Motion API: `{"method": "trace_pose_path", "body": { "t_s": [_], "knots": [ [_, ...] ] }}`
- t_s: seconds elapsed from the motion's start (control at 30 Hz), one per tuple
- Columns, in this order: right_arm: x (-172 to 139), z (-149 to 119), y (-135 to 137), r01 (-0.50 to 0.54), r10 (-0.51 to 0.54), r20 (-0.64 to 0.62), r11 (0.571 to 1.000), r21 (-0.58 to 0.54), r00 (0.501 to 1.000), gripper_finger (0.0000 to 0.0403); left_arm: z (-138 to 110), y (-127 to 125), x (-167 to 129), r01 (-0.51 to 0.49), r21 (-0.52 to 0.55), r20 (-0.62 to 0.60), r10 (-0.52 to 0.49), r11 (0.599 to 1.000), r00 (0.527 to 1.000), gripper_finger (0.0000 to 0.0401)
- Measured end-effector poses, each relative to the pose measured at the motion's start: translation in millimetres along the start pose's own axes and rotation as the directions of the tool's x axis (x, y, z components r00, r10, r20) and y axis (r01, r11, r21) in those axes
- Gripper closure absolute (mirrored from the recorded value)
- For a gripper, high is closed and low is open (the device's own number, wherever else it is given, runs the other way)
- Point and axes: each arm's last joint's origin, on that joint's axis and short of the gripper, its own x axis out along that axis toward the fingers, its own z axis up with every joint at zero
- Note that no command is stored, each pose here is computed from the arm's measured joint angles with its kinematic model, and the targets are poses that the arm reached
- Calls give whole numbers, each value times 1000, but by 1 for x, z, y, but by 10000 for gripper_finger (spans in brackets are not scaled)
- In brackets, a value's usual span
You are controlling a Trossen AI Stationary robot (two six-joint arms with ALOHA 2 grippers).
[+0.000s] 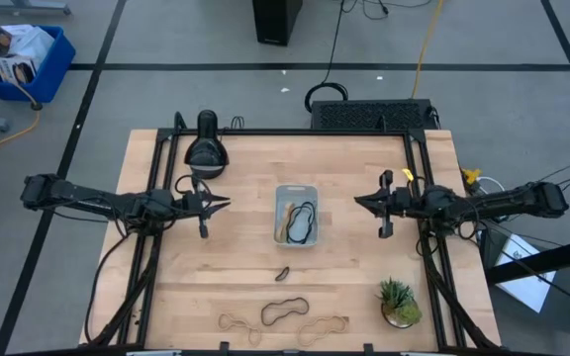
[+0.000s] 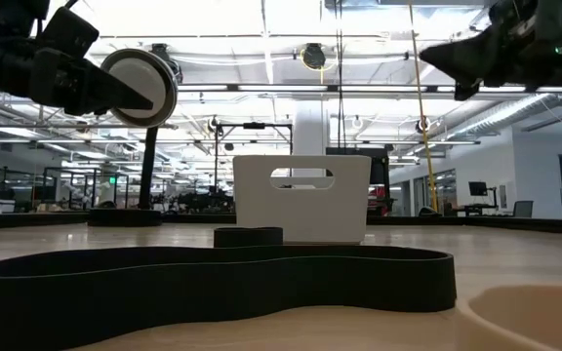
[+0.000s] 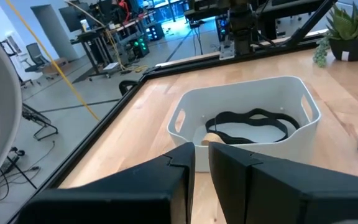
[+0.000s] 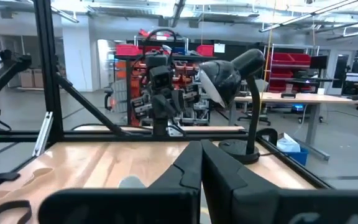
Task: Pick and place rubber bands into bin
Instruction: Put the left large brown rubber band into the gray bin
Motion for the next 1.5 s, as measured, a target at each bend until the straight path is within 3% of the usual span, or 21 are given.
{"method": "trace_pose_path", "body": {
  "t_s": [0.37,0.8,0.87,1.0,1.13,1.33,1.5],
  "knots": [
    [-7,-3,-5,32,-33,31,999,28,999,403,0,0,0,1,1,-4,-1,1000,1000,345],
    [-7,-7,-5,31,-31,-6,998,-63,999,403,-4,0,0,-13,-10,-48,12,1000,999,345],
    [-7,-7,-5,31,-31,-6,997,-74,999,403,-4,-2,0,51,-24,-35,-52,998,998,349],
    [-7,-7,-5,31,-32,-6,994,-102,999,403,2,-13,-3,283,-72,55,-279,957,959,386],
    [-7,-7,-5,31,-32,-6,992,-123,999,403,5,-25,-7,382,-176,81,-374,907,924,393],
    [-7,-6,-5,32,-32,-2,989,-146,999,403,10,-50,-8,388,-344,70,-389,855,919,395],
    [-7,-6,-5,32,-33,1,989,-146,999,403,15,-79,-6,335,-418,-22,-378,845,926,398]
  ]
}}
